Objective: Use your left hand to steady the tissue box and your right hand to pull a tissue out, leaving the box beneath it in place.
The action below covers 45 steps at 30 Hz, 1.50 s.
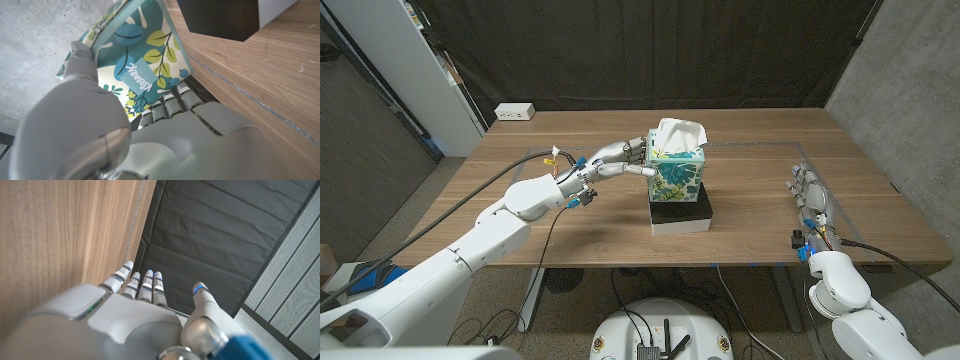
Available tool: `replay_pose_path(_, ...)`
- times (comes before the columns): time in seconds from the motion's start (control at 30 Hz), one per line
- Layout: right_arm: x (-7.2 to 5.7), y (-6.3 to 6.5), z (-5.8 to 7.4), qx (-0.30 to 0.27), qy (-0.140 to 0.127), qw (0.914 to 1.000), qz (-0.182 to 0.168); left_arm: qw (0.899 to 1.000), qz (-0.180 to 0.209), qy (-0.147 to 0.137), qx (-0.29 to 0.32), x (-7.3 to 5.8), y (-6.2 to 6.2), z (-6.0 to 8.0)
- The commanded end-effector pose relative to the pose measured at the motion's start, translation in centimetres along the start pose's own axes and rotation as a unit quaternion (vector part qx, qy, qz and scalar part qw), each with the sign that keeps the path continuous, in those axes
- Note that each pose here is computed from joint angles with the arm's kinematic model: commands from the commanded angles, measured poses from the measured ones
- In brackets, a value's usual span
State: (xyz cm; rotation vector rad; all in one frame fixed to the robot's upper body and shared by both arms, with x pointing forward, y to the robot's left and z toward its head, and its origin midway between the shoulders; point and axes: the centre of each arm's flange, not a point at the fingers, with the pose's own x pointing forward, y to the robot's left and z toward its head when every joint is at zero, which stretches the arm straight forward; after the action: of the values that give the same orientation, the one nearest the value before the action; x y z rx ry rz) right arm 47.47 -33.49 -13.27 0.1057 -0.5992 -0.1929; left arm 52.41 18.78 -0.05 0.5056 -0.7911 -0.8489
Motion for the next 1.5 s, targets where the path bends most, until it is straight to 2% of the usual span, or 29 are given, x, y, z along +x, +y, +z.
replay_pose_path(0.03,-0.4,0.4,0.7,0.005,-0.004,1.0,-0.001,1.0,-0.002,-0.002,0.0,0.3,0.1,-0.1)
replay_pose_path(0.23,-0.4,0.8,1.7,0.002,-0.003,1.0,0.006,1.0,-0.004,-0.001,-0.004,0.4,0.1,-0.3)
replay_pose_path(0.47,-0.7,1.3,2.8,0.031,0.008,0.9995,0.006,1.0,-0.007,-0.002,-0.006,0.6,0.1,-0.4)
replay_pose_path(0.63,-0.7,1.5,4.0,0.021,0.004,0.9998,0.004,1.0,-0.006,-0.003,-0.006,0.7,0.1,-0.4)
replay_pose_path(1.1,-0.5,2.1,6.4,0.02,0.013,0.9991,0.036,1.0,-0.008,-0.001,-0.004,0.8,-0.1,-0.3)
replay_pose_path(1.43,-0.6,2.3,8.8,0.016,0.008,0.9986,0.049,1.0,-0.006,0.001,-0.001,0.8,-0.5,0.0)
replay_pose_path(1.5,-0.7,2.2,9.1,0.012,0.014,0.9985,0.052,1.0,-0.009,0.001,-0.005,0.8,-0.5,0.0)
